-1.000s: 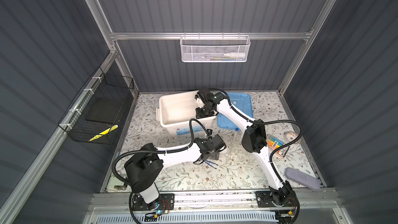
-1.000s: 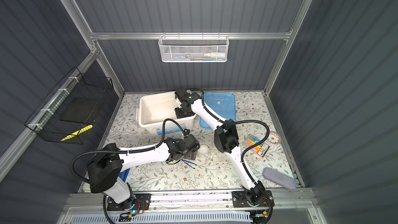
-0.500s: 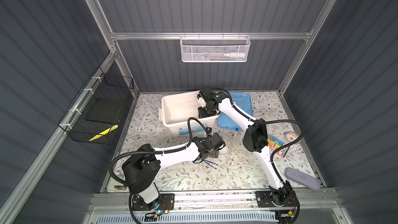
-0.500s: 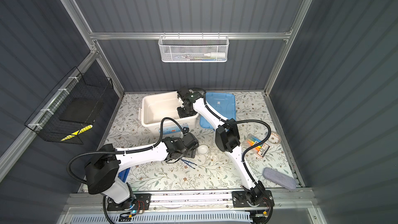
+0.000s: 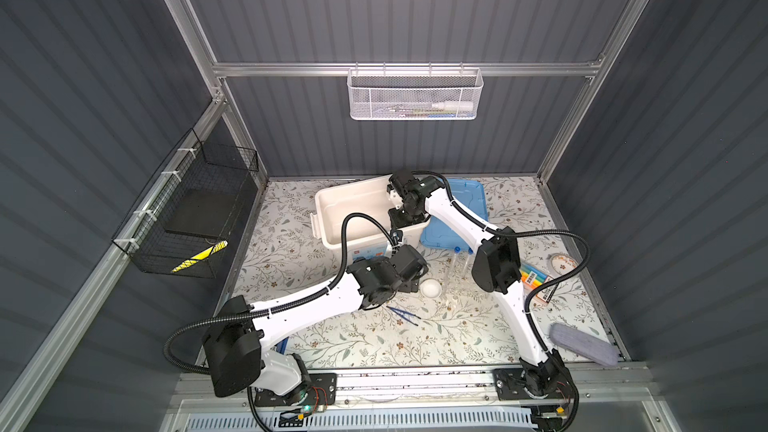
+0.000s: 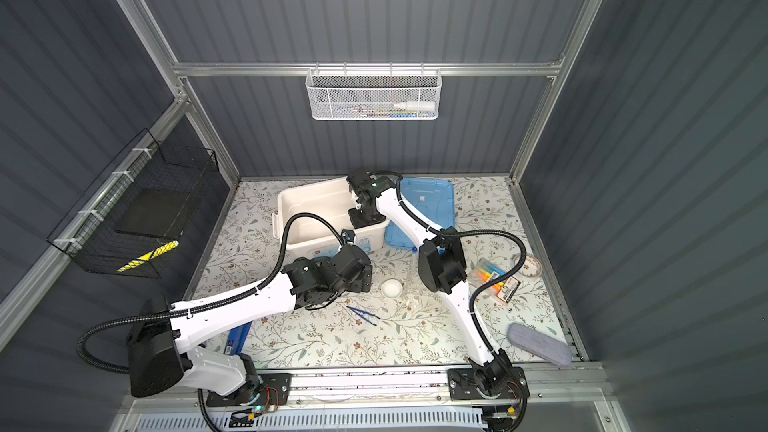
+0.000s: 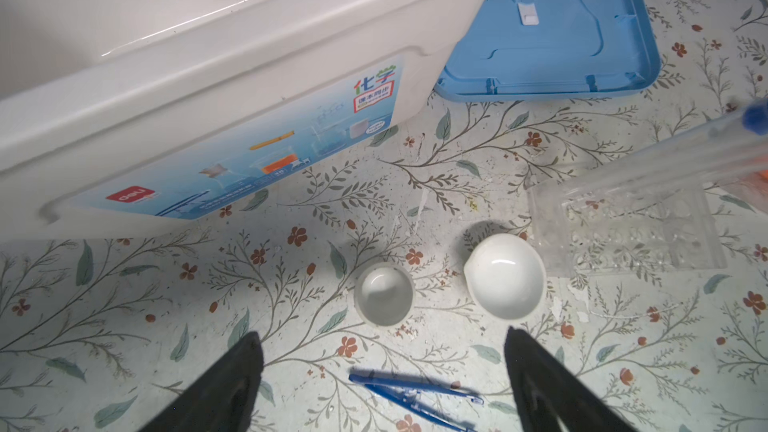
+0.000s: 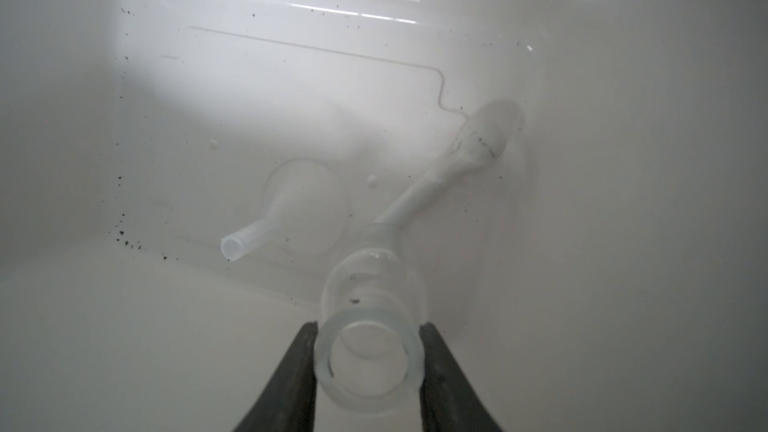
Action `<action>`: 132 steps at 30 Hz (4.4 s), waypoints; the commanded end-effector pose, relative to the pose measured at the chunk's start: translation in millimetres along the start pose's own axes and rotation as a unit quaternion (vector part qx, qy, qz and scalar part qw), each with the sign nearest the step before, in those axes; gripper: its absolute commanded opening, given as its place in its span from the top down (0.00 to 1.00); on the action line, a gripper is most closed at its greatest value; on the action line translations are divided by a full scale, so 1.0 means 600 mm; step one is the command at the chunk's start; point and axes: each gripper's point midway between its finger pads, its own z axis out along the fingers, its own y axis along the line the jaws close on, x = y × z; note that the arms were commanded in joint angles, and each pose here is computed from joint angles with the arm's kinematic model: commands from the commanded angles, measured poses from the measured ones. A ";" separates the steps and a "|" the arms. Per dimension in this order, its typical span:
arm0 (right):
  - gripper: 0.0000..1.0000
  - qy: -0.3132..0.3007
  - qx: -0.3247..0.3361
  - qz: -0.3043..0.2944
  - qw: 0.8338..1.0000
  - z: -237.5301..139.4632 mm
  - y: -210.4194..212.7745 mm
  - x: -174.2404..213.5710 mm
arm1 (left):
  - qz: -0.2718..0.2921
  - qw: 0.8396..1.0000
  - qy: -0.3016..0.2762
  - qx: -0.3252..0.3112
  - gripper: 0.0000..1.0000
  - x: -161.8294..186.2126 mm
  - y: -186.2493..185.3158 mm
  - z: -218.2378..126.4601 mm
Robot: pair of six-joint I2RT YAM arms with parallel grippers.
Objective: Organize the chemistry lab equipment
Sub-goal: 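Lower the flask into the bin while the left gripper moves over the small white cup, then open the right gripper to drop the flask while the left descends onto the white cup, then grasp the small white cup with the left gripper and lift it toward the bin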
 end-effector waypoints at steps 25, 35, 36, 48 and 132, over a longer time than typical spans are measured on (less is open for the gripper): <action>0.64 0.036 -0.009 -0.002 0.999 0.043 0.000 0.026 | 0.022 0.997 0.071 -0.007 0.08 0.056 -0.026 0.074; 0.54 0.012 -0.018 0.001 1.000 0.014 0.008 0.007 | 0.018 0.996 0.082 -0.010 0.12 0.070 -0.028 0.092; 0.52 0.007 -0.020 0.002 1.000 0.008 0.009 0.003 | 0.020 0.996 0.087 -0.013 0.12 0.073 -0.027 0.095; 0.40 -0.055 -0.047 0.009 0.997 -0.074 0.027 -0.041 | -0.007 0.993 0.109 -0.036 0.15 0.097 -0.003 0.123; 0.26 -0.175 -0.060 0.074 0.980 -0.283 -0.072 0.028 | 0.009 0.998 -0.019 -0.053 0.59 -0.195 0.090 -0.085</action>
